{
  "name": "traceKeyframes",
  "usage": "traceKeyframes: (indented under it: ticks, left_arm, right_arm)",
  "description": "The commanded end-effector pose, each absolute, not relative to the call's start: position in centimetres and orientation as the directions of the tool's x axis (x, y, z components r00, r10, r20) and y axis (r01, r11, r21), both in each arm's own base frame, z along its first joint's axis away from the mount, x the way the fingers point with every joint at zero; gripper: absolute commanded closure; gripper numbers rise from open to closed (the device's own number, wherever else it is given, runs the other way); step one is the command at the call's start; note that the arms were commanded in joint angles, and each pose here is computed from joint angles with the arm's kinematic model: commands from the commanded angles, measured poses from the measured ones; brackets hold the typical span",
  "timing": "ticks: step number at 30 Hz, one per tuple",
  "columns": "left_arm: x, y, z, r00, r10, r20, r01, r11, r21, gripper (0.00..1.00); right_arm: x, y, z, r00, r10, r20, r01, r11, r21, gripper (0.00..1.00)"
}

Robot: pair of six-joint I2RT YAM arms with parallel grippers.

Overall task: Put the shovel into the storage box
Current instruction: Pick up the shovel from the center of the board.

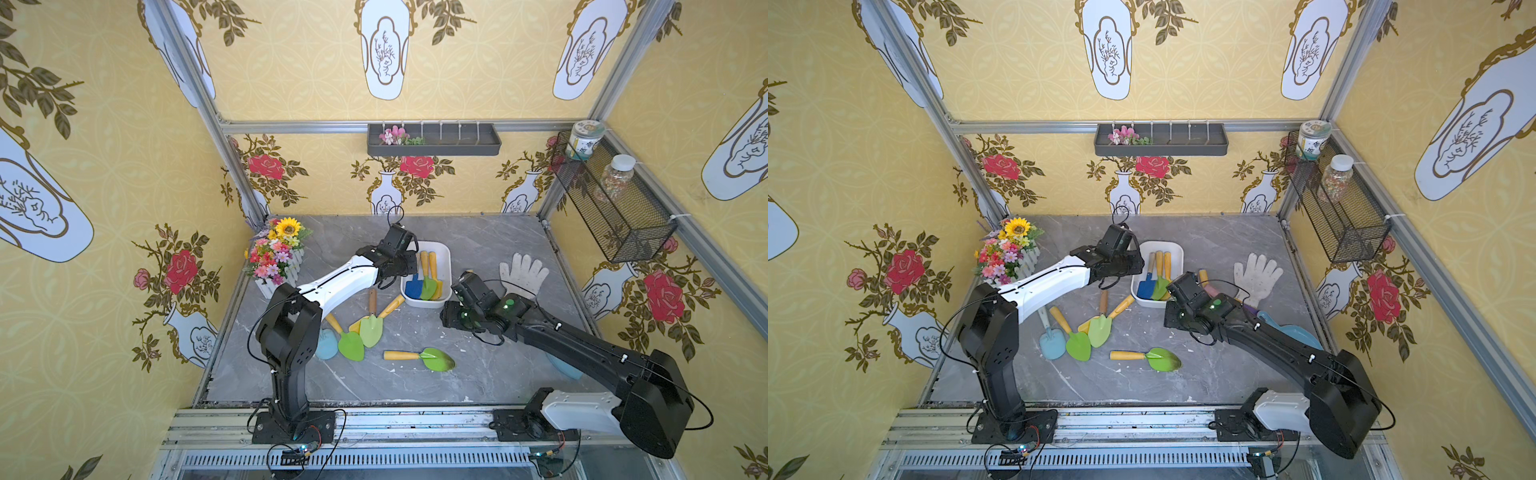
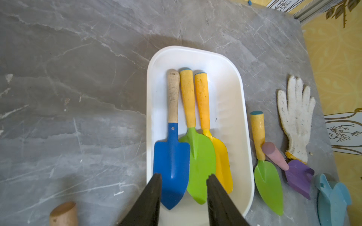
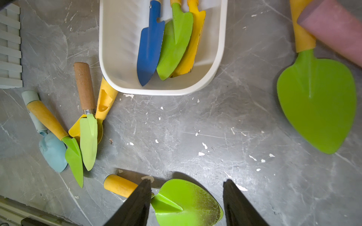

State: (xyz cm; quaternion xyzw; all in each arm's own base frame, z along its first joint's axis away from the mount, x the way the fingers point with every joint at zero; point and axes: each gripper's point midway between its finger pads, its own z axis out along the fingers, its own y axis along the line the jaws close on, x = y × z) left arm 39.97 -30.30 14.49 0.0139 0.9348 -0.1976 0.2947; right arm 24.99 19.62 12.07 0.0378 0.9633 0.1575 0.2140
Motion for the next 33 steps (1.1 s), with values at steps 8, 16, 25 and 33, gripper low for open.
traceKeyframes:
  ticks: [8,16,25,33]
  left_arm:
    - [36.1,-27.0,14.1,-0.819,-0.189,-0.542,0.068,0.906,-0.419,0.55]
    - [32.9,-23.1,11.7,-0.817,-0.262,-0.514,-0.040,0.914,-0.403,0.52]
    - [31.0,-20.4,8.9,-0.820,-0.324,-0.472,-0.135,0.911,-0.390,0.50]
    - [30.8,-19.8,7.4,-0.825,-0.356,-0.439,-0.181,0.902,-0.391,0.47]
  right_arm:
    - [25.3,21.8,12.4,-0.913,0.069,-0.403,-0.072,0.943,0.324,0.38]
    - [25.0,23.1,11.9,-0.919,0.035,-0.393,-0.106,0.937,0.332,0.38]
    - [24.7,24.0,11.1,-0.926,0.021,-0.378,-0.116,0.935,0.336,0.38]
    - [24.3,24.7,10.7,-0.927,0.013,-0.374,-0.126,0.930,0.345,0.38]
